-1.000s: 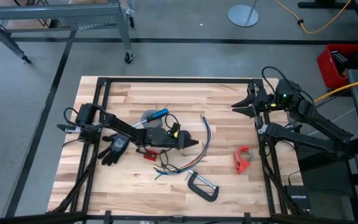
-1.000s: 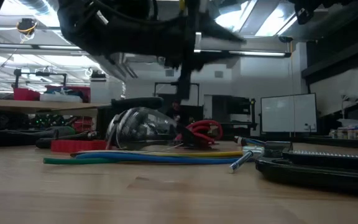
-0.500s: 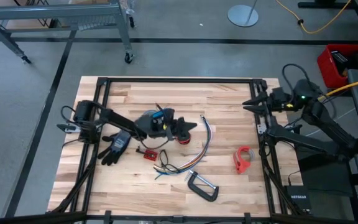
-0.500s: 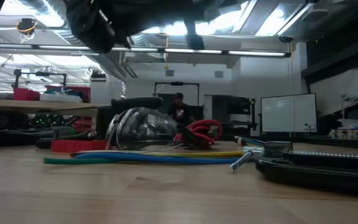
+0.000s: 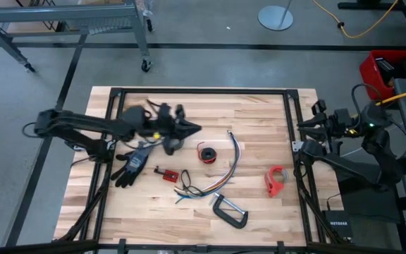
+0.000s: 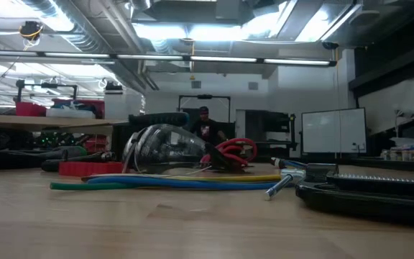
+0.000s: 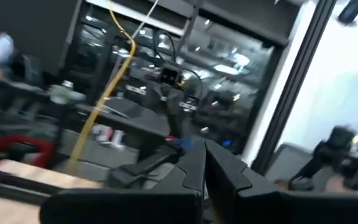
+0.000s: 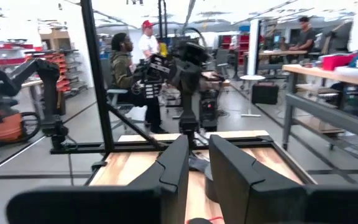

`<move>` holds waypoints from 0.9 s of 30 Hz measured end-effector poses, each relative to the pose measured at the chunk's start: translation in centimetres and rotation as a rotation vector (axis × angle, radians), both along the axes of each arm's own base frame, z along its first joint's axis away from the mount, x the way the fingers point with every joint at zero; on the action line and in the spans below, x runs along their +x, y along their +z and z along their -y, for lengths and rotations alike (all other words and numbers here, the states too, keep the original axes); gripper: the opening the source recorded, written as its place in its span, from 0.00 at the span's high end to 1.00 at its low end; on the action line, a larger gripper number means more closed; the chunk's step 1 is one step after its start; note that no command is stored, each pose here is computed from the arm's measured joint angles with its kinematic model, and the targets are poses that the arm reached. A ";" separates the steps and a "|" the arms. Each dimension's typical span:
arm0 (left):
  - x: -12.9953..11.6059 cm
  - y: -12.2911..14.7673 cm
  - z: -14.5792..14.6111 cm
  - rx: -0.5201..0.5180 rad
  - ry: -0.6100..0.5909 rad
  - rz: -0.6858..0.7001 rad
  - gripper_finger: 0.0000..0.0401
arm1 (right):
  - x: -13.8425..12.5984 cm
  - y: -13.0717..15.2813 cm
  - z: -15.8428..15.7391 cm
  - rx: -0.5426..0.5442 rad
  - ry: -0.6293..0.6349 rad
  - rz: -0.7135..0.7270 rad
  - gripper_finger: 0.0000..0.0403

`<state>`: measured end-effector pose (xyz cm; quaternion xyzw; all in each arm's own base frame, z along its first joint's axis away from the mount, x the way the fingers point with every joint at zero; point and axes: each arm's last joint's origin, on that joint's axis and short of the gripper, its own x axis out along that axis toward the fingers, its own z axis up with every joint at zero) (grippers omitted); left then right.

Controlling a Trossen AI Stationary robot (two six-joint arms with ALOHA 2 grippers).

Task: Coil cords
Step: Return to Home Position

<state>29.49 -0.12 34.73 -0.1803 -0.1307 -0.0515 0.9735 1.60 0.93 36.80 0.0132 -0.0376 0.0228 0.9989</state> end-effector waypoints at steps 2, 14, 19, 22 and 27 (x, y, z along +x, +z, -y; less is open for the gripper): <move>-1.8 1.2 0.2 0.057 0.045 -0.026 1.00 | -0.6 -0.3 -0.3 0.002 -0.027 0.002 0.83; -11.4 3.4 1.3 0.211 0.040 -0.252 0.99 | 1.0 -4.9 0.8 0.068 -0.046 -0.071 0.83; -13.1 3.4 1.5 0.207 0.010 -0.282 0.99 | 2.7 -7.0 1.8 0.076 -0.039 -0.081 0.83; -13.8 2.8 1.6 0.238 -0.005 -0.346 0.99 | 3.6 -8.1 2.3 0.087 -0.037 -0.064 0.83; -14.6 2.1 1.6 0.235 -0.016 -0.430 0.99 | 4.5 -9.6 2.9 0.111 -0.035 -0.055 0.83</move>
